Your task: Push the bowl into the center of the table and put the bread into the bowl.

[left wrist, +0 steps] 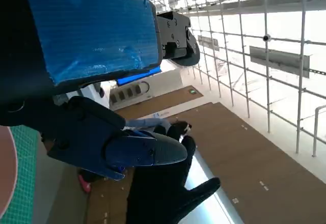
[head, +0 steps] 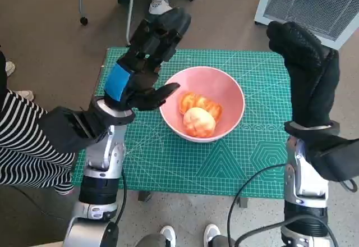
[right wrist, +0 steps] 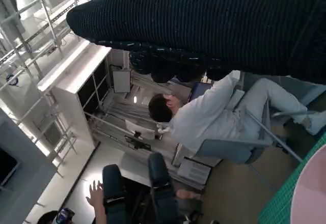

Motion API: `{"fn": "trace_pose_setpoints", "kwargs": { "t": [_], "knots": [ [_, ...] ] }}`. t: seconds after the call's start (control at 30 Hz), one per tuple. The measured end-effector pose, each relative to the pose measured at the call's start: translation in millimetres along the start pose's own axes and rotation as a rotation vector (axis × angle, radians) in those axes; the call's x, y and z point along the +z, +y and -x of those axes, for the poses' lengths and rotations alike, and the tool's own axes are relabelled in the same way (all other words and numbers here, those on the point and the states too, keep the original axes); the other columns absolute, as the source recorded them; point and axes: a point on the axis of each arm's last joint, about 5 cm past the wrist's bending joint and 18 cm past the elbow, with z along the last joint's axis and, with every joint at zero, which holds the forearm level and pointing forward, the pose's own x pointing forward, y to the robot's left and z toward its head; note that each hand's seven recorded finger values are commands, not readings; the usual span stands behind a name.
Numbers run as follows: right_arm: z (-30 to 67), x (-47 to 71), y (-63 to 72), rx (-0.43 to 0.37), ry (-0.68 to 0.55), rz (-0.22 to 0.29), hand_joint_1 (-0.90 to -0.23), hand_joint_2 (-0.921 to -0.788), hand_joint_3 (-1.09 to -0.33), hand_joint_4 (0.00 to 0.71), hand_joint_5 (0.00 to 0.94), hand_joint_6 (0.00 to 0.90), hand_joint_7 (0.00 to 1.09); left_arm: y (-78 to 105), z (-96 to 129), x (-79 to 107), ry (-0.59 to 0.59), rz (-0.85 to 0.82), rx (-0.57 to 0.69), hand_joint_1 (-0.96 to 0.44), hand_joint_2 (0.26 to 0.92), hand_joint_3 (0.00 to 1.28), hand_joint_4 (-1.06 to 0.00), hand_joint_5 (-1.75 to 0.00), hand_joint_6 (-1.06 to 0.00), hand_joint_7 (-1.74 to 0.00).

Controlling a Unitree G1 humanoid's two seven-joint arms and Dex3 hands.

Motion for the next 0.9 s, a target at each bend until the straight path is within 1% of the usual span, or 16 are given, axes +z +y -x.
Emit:
{"fn": "trace_pose_setpoints", "kwargs": {
  "t": [0.57, 0.9],
  "knots": [
    [2.0, -0.3, -1.2, -0.001, 0.004, 0.004, -0.832, -0.921, -0.744, 0.226, 0.004, 0.121, 0.53, -1.5, 0.7, -1.2, 0.004, 0.006, 0.010, -0.65, 0.921, 0.34, -0.08, -0.07, 0.00, -0.55],
    [3.4, -0.5, -2.9, -0.001, 0.008, 0.011, -0.834, -0.921, -0.744, 0.226, 0.004, 0.108, 0.52, -3.6, 2.6, -2.8, 0.006, 0.017, 0.020, -0.65, 0.921, 0.34, -0.08, -0.07, 0.00, -0.55]
  ]
}}
